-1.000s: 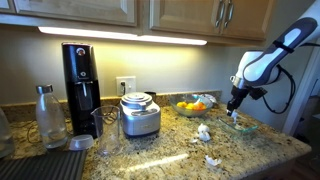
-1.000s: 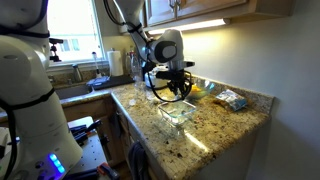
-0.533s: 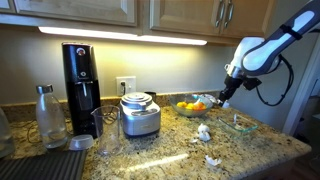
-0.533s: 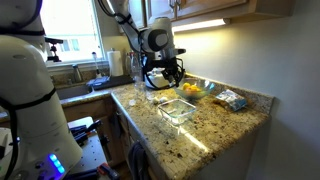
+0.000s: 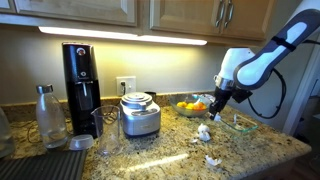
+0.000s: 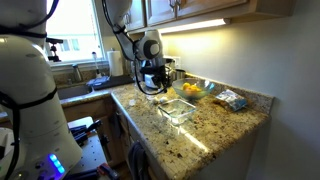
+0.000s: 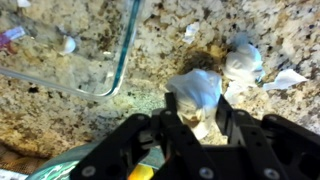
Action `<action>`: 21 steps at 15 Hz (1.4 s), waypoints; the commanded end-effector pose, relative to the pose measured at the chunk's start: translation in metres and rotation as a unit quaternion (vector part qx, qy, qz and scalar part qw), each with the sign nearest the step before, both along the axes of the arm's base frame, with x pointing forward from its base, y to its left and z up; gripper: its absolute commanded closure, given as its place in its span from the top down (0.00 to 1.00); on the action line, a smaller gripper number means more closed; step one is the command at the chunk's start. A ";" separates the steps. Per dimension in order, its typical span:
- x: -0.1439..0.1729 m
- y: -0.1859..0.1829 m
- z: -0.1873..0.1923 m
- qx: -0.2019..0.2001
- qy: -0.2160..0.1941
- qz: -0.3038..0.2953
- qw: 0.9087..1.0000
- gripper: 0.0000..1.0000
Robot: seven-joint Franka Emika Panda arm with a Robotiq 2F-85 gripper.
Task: Remove all the garlic from the glass bowl and put them on the counter
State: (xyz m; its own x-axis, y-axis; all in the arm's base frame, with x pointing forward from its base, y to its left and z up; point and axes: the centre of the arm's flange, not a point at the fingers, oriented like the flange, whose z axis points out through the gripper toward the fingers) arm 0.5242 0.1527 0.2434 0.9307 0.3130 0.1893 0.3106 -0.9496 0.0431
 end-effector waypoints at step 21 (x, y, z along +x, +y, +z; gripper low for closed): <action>0.008 -0.012 0.030 0.009 -0.012 -0.078 0.997 1.00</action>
State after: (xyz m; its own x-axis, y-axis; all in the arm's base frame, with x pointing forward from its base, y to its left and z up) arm 0.5496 0.1563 0.2422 0.9550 0.2150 0.2044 0.2158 -0.9763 0.0183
